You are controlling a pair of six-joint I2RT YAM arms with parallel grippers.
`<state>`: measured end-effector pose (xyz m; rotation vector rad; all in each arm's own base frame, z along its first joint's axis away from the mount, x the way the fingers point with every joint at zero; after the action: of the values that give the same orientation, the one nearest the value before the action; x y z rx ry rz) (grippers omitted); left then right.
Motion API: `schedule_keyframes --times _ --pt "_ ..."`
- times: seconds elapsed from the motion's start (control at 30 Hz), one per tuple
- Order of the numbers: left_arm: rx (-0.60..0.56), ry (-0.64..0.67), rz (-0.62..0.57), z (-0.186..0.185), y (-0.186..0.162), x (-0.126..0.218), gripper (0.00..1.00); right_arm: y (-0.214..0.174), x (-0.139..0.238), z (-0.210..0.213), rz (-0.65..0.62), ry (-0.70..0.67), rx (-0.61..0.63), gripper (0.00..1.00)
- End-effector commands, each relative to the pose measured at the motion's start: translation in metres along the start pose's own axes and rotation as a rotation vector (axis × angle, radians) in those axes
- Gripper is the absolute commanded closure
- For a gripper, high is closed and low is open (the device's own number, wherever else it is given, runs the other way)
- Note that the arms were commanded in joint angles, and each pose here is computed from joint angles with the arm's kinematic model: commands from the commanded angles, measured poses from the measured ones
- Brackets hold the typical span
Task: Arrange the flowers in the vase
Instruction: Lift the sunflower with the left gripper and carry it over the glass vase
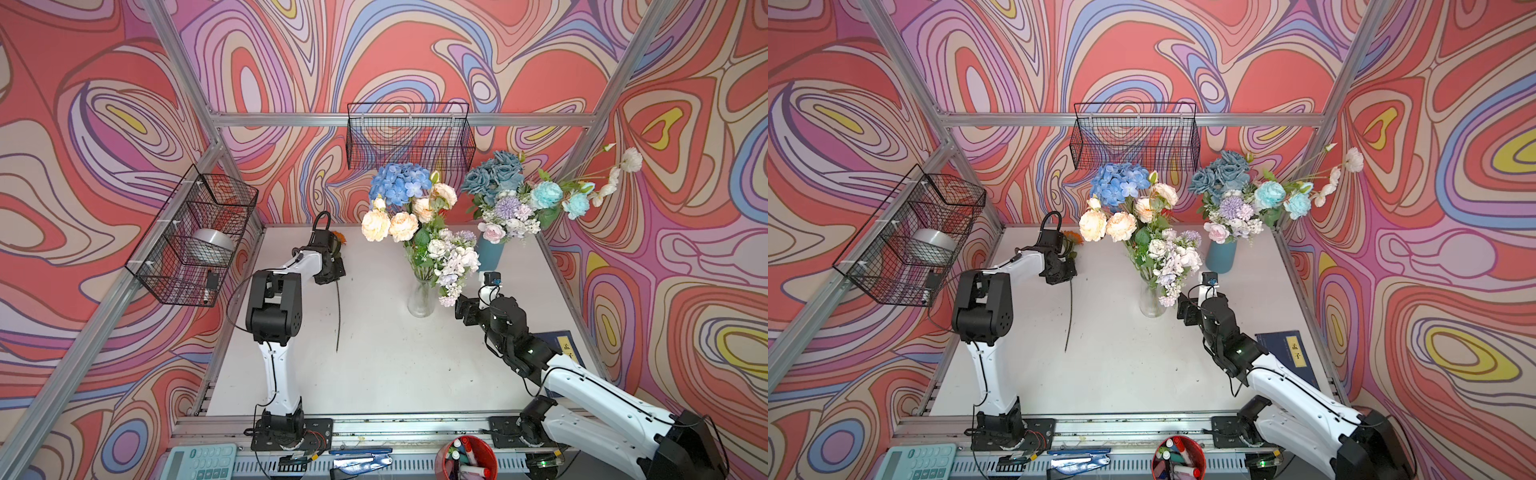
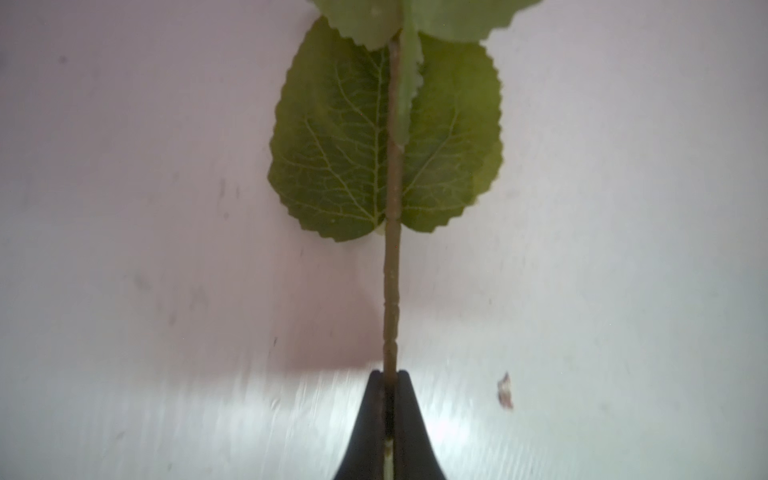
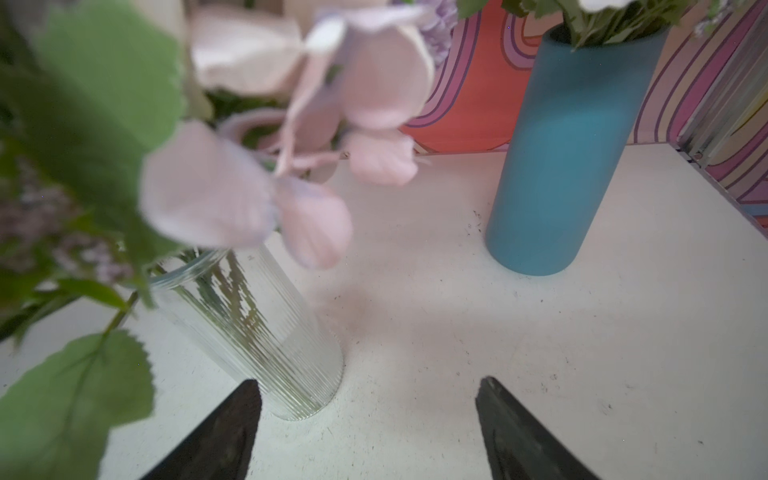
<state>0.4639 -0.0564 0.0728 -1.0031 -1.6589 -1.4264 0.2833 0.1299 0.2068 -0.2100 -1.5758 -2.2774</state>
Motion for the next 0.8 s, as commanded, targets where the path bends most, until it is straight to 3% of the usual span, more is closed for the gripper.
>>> schedule_keyframes --times 0.0,0.23,0.47,0.77 --pt "0.040 -0.065 -0.190 -0.009 0.026 0.049 1.00 0.003 -0.003 0.003 -0.014 0.013 -0.010 0.16" --pt "0.097 -0.253 -0.446 -0.029 0.020 0.132 1.00 0.006 -0.005 0.004 -0.029 0.010 -0.019 0.16" --pt "0.144 -0.413 -0.860 -0.037 0.010 0.242 1.00 0.007 -0.009 0.007 -0.037 0.021 -0.038 0.16" --pt "0.092 -0.581 -1.264 -0.061 -0.015 0.362 1.00 0.010 -0.013 0.011 -0.043 0.029 -0.067 0.16"
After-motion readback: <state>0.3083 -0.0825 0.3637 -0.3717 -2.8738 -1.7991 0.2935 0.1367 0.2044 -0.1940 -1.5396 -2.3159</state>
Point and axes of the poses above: each gripper's point midway between its finger pads, its own x axis back along the fingers, its own z axis along the line the jaws close on, y = z × x, the point moved 3 cm from there along x, back along the fingers, and after that the axes turned 13 degrees about -x, right-handed, at the moved point
